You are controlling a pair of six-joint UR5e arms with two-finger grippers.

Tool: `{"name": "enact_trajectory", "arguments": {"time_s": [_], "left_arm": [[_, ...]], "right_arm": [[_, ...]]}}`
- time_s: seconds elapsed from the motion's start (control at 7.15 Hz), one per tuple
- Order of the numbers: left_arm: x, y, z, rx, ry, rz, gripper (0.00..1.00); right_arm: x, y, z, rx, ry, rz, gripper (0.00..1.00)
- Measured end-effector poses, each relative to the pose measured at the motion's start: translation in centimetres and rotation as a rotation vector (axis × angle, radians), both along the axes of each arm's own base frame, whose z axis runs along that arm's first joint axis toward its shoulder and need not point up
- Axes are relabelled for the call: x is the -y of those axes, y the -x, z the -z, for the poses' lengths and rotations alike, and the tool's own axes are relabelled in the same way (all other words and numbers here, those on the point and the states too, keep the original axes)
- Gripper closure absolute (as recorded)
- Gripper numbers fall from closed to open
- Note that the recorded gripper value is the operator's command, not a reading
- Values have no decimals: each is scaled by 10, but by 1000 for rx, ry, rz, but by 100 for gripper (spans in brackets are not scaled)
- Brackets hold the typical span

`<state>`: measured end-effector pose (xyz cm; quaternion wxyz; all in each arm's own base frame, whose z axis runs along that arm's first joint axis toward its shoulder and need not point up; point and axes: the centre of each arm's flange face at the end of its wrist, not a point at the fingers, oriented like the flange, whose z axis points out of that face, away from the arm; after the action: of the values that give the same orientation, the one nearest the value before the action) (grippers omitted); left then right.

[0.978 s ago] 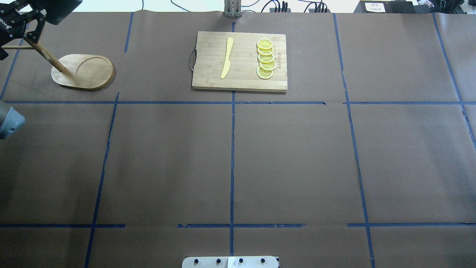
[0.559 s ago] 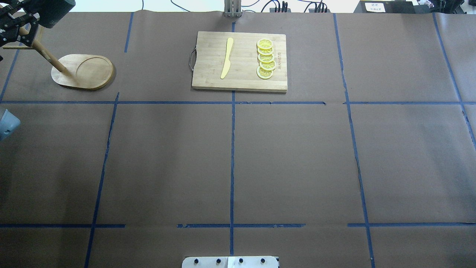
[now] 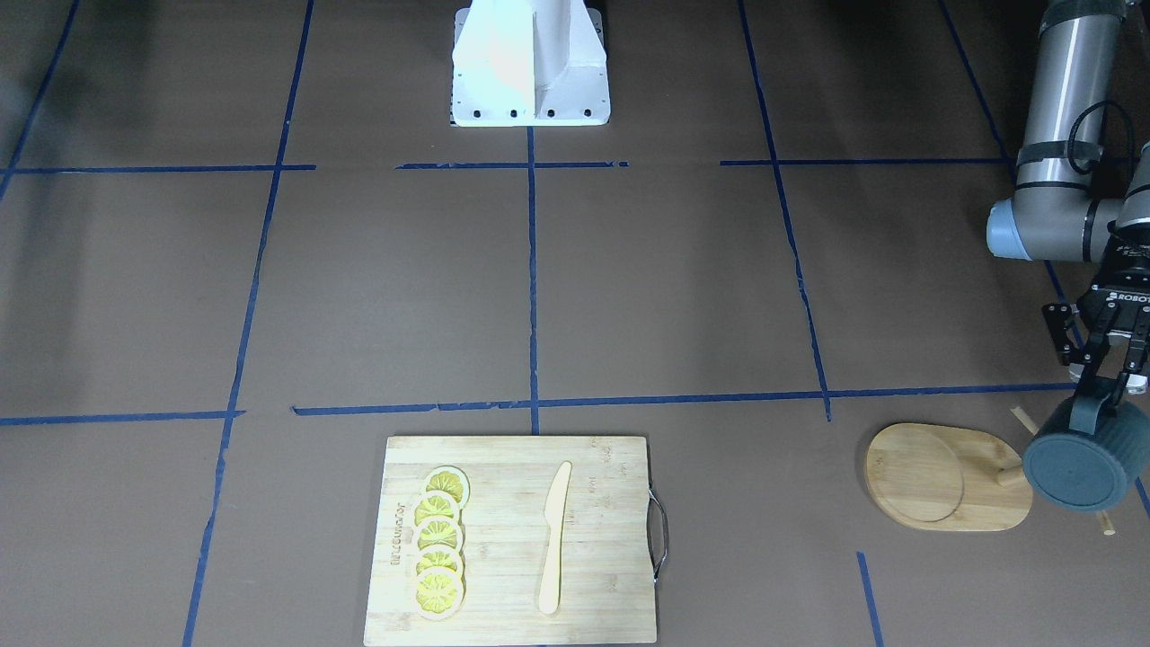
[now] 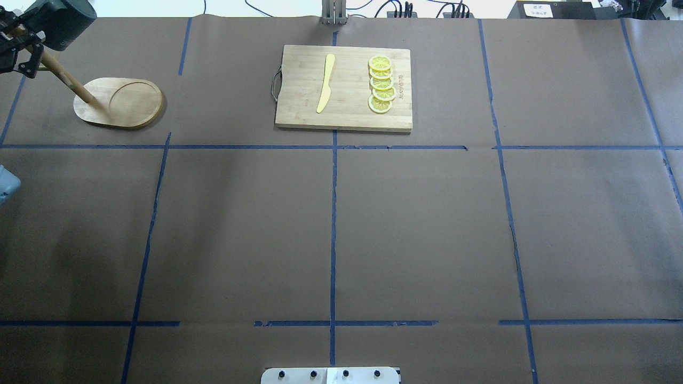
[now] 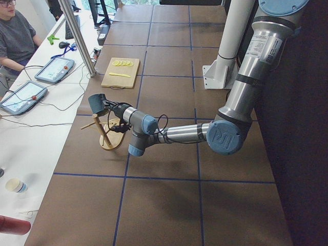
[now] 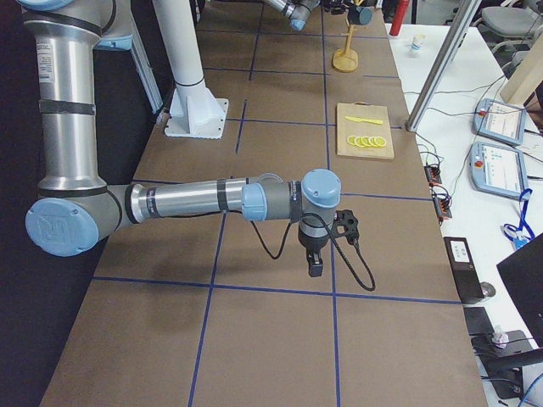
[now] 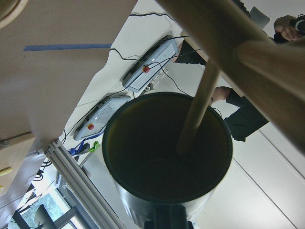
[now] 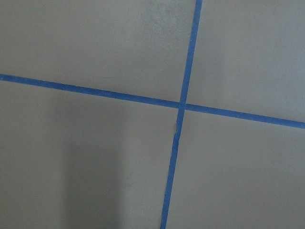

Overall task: Hang cup on storage rack
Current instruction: 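Hook the mug handle onto a rack peg with the left gripper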

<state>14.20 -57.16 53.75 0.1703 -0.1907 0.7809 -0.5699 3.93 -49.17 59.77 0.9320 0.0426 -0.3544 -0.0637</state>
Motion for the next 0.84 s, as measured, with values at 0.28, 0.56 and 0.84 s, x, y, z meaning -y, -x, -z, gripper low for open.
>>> {"name": "enact_trajectory", "arguments": {"time_s": [0.28, 0.56, 0.84], "left_arm": [[-4, 1, -18, 4, 8, -2, 95], [-5, 0, -25, 10, 15, -3, 1], [-5, -1, -26, 13, 15, -3, 0]], "right_arm": [[1, 0, 2, 0, -4, 0, 0], [2, 0, 2, 0, -5, 0, 0], [2, 0, 2, -1, -4, -1, 0]]}}
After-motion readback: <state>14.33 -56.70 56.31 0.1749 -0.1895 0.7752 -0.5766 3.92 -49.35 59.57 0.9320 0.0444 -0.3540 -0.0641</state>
